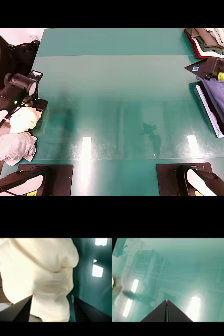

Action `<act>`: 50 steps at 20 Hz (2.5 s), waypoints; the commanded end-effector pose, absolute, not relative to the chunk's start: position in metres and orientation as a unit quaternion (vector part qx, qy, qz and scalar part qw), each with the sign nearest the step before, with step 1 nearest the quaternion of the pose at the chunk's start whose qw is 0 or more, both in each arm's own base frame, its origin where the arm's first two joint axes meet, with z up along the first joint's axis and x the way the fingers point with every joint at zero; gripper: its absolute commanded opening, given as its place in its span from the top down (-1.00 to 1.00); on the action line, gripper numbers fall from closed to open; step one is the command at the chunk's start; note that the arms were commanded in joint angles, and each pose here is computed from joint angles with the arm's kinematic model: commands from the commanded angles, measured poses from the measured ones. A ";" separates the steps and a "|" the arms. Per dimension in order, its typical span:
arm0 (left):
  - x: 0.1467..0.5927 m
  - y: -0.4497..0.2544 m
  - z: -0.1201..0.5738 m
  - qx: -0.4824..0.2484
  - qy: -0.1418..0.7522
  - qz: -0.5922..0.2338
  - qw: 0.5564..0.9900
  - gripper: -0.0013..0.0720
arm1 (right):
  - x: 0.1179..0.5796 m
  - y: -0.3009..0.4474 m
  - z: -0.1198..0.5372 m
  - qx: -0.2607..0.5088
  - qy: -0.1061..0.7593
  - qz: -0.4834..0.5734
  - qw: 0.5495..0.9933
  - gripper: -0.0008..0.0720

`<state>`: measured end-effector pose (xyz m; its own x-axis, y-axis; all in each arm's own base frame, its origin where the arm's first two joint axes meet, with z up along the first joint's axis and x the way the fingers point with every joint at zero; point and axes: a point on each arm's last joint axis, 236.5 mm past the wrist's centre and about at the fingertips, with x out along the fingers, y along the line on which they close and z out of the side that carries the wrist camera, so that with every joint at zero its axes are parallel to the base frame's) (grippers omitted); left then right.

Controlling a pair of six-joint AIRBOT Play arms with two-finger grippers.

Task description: Fold the shirts.

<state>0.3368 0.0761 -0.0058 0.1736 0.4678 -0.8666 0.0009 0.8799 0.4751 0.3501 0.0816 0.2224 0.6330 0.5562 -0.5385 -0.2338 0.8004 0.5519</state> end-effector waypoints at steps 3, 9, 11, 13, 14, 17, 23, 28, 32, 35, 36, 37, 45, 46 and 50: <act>0.338 0.094 -0.012 0.212 0.602 0.191 0.746 -0.64 | 0.348 0.083 0.221 0.221 0.368 0.228 0.874 0.93; 0.334 0.095 -0.010 0.208 0.608 0.196 0.741 0.89 | 0.346 0.084 0.220 0.220 0.372 0.230 0.872 0.93; 0.342 0.090 0.010 0.188 0.597 0.199 0.754 0.90 | 0.348 0.083 0.222 0.221 0.368 0.228 0.874 0.93; 0.364 0.067 0.059 0.152 0.548 0.160 0.807 0.90 | 0.351 0.082 0.225 0.222 0.361 0.226 0.877 0.93; 0.376 0.050 0.098 0.124 0.507 0.130 0.843 0.90 | 0.353 0.081 0.230 0.220 0.353 0.225 0.881 0.93; 0.381 -0.025 0.231 0.045 0.370 -0.020 0.928 0.89 | 0.362 0.076 0.265 0.207 0.303 0.219 0.904 0.93; 0.293 -0.190 0.394 -0.038 0.186 -0.399 0.897 0.89 | 0.368 0.067 0.350 0.178 0.190 0.209 0.943 0.93; 0.315 -0.202 0.357 -0.047 0.248 -0.422 0.871 0.90 | 0.359 0.071 0.375 0.162 0.169 0.219 0.947 0.93; 0.344 -0.244 0.261 -0.046 0.376 -0.451 0.808 0.89 | 0.353 0.076 0.373 0.157 0.181 0.228 0.944 0.93; 0.354 -0.284 0.177 -0.045 0.467 -0.466 0.751 0.69 | 0.349 0.079 0.366 0.154 0.196 0.234 0.940 0.93; 0.360 -0.288 0.157 -0.048 0.487 -0.461 0.740 -0.16 | 0.349 0.080 0.366 0.154 0.197 0.235 0.939 0.93; 0.364 -0.286 0.145 -0.063 0.509 -0.447 0.733 -0.62 | 0.349 0.080 0.366 0.154 0.197 0.235 0.939 0.93; 0.351 -0.176 0.084 -0.030 0.601 -0.315 0.734 -0.53 | 0.349 0.079 0.364 0.151 0.200 0.232 0.940 0.93; 0.341 -0.175 0.066 -0.037 0.610 -0.312 0.728 -0.53 | 0.349 0.079 0.364 0.151 0.200 0.232 0.940 0.93; 0.298 -0.178 -0.019 -0.073 0.649 -0.313 0.689 -0.54 | 0.349 0.079 0.364 0.151 0.200 0.233 0.940 0.93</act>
